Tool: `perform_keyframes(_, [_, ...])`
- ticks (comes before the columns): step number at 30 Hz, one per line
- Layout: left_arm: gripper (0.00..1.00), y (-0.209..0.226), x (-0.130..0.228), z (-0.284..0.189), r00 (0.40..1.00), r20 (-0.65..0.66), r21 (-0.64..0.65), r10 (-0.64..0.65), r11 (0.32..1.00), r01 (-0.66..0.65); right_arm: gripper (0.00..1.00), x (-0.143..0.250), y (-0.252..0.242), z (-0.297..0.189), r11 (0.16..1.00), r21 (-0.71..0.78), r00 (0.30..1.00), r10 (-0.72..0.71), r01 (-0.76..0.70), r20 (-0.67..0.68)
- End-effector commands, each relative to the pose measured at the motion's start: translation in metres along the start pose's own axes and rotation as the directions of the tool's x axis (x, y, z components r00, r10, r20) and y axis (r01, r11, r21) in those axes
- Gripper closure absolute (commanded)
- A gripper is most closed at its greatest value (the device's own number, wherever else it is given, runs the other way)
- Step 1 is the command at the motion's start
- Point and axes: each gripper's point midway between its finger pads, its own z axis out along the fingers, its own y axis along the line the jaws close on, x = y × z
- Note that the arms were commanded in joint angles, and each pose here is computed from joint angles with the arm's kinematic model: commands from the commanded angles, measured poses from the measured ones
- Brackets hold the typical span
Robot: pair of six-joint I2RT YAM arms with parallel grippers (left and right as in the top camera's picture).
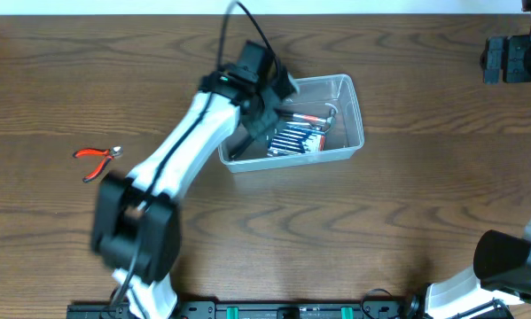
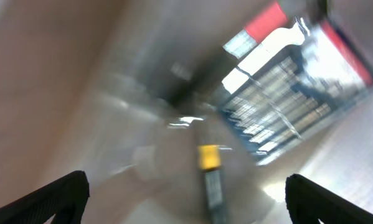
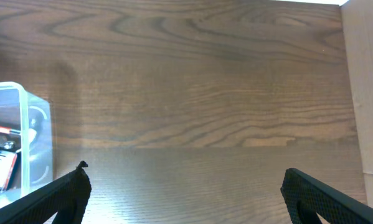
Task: Pack container
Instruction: 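Move the left gripper over the red pliers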
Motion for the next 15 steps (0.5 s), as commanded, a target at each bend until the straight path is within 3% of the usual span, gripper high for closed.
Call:
perform_keyframes(1, [0.02, 0.075, -0.017, -0.113, 0.97, 0.174, -0.319, -0.169, 0.923, 0.218, 0.01, 0.001, -0.005, 0.0, 1.0, 0.009, 1.0, -0.004, 0.004, -0.002])
perform_keyframes(4, [0.02, 0.118, 0.024, -0.162, 0.905, 0.232, -0.418, -0.357, 0.803, 0.424, 0.01, 0.001, -0.005, 0.0, 1.0, 0.009, 1.0, -0.004, 0.004, -0.002])
perform_keyframes(7, [0.02, 0.155, 0.091, -0.187, 0.756, 0.261, -0.467, -0.6, 0.607, 0.643, 0.01, 0.001, -0.004, 0.0, 1.0, 0.007, 1.0, -0.003, 0.003, -0.002])
perform_keyframes(9, [0.02, 0.174, 0.139, -0.195, 0.586, 0.298, -0.479, -0.754, 0.413, 0.775, 0.01, 0.0, -0.001, 0.0, 1.0, -0.011, 1.0, -0.004, 0.004, 0.004])
perform_keyframes(10, [0.02, 0.18, 0.16, -0.196, 0.477, 0.325, -0.475, -0.817, 0.295, 0.829, 0.01, 0.0, 0.001, 0.0, 1.0, -0.022, 1.0, -0.004, 0.004, 0.007])
perform_keyframes(11, [0.02, 0.184, 0.184, -0.197, 0.331, 0.362, -0.461, -0.871, 0.141, 0.876, 0.01, -0.001, 0.002, 0.0, 1.0, -0.028, 1.0, -0.004, 0.004, 0.009])
perform_keyframes(13, [0.02, 0.186, 0.223, -0.194, 0.096, 0.406, -0.443, -0.909, -0.103, 0.891, 0.01, -0.001, 0.002, 0.0, 1.0, -0.031, 1.0, -0.004, 0.004, 0.01])
perform_keyframes(15, [0.02, 0.188, 0.247, -0.184, -0.086, 0.433, -0.401, -0.897, -0.277, 0.873, 0.01, 0.0, 0.003, 0.0, 0.999, -0.032, 1.0, -0.003, 0.004, 0.007])
